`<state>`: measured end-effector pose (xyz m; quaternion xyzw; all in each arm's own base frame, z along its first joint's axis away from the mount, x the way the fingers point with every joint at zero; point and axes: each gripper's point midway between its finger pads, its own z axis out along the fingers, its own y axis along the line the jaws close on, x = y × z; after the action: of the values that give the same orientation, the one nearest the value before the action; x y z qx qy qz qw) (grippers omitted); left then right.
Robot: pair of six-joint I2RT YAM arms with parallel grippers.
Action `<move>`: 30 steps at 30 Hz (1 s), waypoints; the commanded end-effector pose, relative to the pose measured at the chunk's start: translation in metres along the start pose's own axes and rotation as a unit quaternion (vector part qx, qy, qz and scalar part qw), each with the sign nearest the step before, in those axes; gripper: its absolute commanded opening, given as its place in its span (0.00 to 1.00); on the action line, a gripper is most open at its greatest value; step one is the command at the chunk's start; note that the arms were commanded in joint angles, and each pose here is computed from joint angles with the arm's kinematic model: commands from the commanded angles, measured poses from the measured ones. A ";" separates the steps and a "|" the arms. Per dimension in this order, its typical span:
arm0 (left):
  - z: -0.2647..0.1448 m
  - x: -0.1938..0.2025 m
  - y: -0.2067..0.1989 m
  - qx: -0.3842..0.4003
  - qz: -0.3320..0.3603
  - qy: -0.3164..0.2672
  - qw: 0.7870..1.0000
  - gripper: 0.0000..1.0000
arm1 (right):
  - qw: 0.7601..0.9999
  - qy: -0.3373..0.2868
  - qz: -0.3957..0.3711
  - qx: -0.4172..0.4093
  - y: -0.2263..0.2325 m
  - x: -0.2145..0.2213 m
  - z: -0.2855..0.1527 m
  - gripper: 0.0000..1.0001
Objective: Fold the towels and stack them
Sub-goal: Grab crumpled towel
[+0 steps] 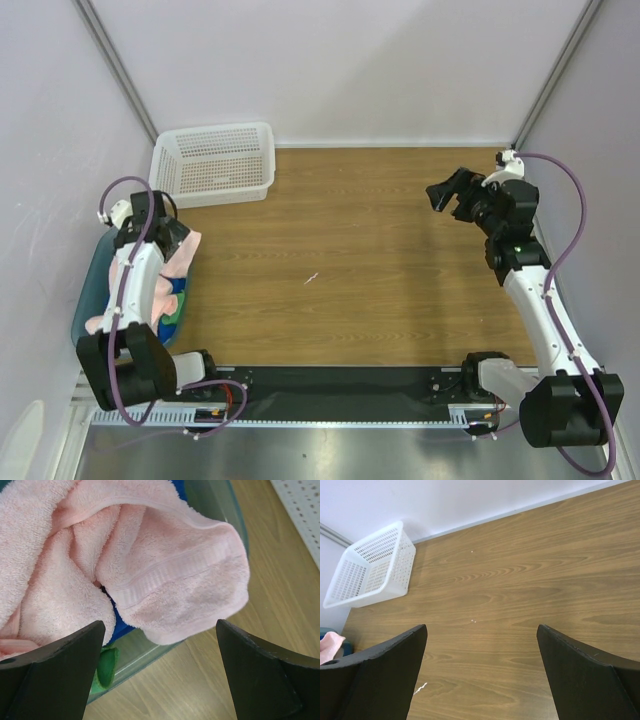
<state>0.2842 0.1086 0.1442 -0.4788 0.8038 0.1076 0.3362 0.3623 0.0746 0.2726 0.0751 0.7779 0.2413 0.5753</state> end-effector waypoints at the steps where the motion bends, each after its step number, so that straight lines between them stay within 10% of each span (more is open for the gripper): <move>1: 0.012 -0.013 0.009 -0.043 -0.044 -0.028 0.998 1.00 | 0.999 -0.036 -0.009 -0.008 0.007 -0.018 -0.006 1.00; 13: 0.051 0.009 0.014 -0.078 -0.092 -0.012 0.993 0.91 | 0.999 -0.033 -0.005 -0.002 0.005 -0.016 -0.007 1.00; 20: 0.055 0.012 0.027 -0.093 -0.097 -0.025 0.991 0.55 | 1.000 -0.030 -0.005 0.001 0.004 -0.015 -0.007 1.00; 25: 0.057 0.015 0.036 -0.106 -0.099 -0.034 0.989 0.47 | 1.000 -0.029 -0.005 0.000 0.003 -0.014 -0.005 1.00; 28: 0.054 0.010 0.033 -0.102 -0.102 -0.041 0.989 0.30 | 1.000 -0.027 -0.006 0.003 0.002 -0.015 -0.004 1.00; 30: 0.050 0.005 0.034 -0.105 -0.106 -0.044 0.988 0.01 | 1.000 -0.028 -0.006 0.005 0.003 -0.016 -0.005 1.00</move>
<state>0.2725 0.1353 0.0759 -0.5746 0.7447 0.1688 0.2946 0.3612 0.0720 0.2765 0.0803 0.7738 0.2370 0.5819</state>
